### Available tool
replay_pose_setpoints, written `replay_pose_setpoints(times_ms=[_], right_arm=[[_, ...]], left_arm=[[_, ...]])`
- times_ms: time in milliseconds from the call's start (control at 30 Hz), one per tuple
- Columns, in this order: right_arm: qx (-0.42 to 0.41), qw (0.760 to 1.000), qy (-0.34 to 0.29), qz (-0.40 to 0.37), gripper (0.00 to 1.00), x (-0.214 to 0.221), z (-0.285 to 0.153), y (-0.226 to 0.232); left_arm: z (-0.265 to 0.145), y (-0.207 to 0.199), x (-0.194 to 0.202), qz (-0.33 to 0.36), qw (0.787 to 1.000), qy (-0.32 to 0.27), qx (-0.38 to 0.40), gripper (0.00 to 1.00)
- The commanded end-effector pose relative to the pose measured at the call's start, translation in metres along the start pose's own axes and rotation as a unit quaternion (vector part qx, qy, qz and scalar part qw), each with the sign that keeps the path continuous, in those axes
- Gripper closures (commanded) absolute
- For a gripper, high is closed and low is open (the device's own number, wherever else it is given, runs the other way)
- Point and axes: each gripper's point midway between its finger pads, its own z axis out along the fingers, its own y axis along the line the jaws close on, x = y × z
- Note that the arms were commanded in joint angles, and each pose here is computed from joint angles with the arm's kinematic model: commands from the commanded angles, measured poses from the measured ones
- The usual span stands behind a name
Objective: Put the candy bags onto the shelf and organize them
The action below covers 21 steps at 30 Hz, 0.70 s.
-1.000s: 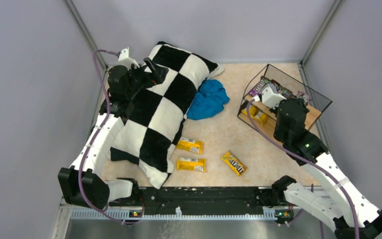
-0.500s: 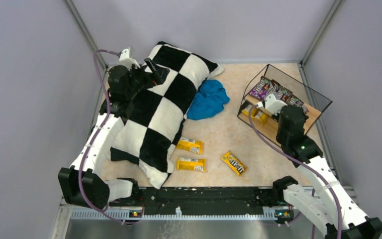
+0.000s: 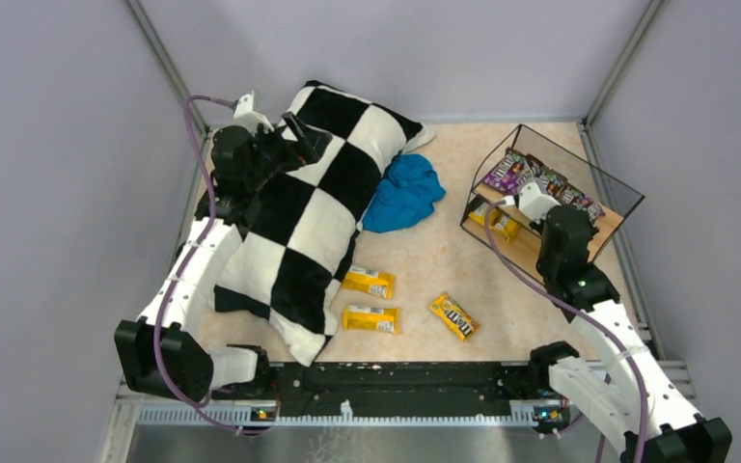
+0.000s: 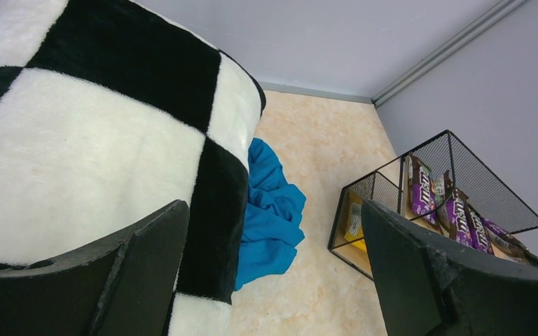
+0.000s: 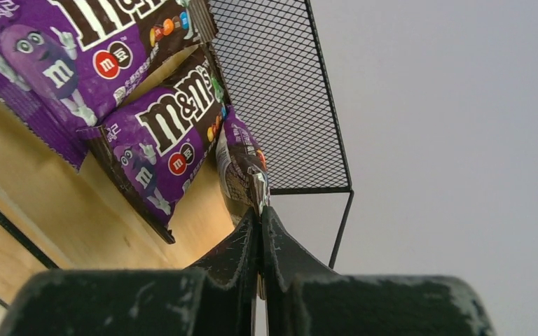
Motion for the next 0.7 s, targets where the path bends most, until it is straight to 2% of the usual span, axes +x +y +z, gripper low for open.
replay_pose_setpoints(times_ms=[0,200,500,667], right_arm=[[0.039,0.998,-0.016,0.05,0.98,0.001,-0.002,-0.015],[0.033,0.998,-0.037,0.044,0.92,0.004,-0.003,-0.003],[0.037,0.997,-0.044,0.047,0.61,0.003,-0.011,-0.014],[0.013,0.996,-0.073,0.05,0.42,-0.001,-0.02,-0.01]], left_arm=[[0.003,-0.009,-0.008,0.003,1.0,-0.013,0.021,0.02],[0.004,-0.009,-0.006,0.0,1.0,-0.009,0.024,0.01],[0.004,-0.009,-0.007,0.0,1.0,-0.01,0.023,0.02],[0.004,-0.009,-0.006,0.0,1.0,-0.01,0.022,0.02]])
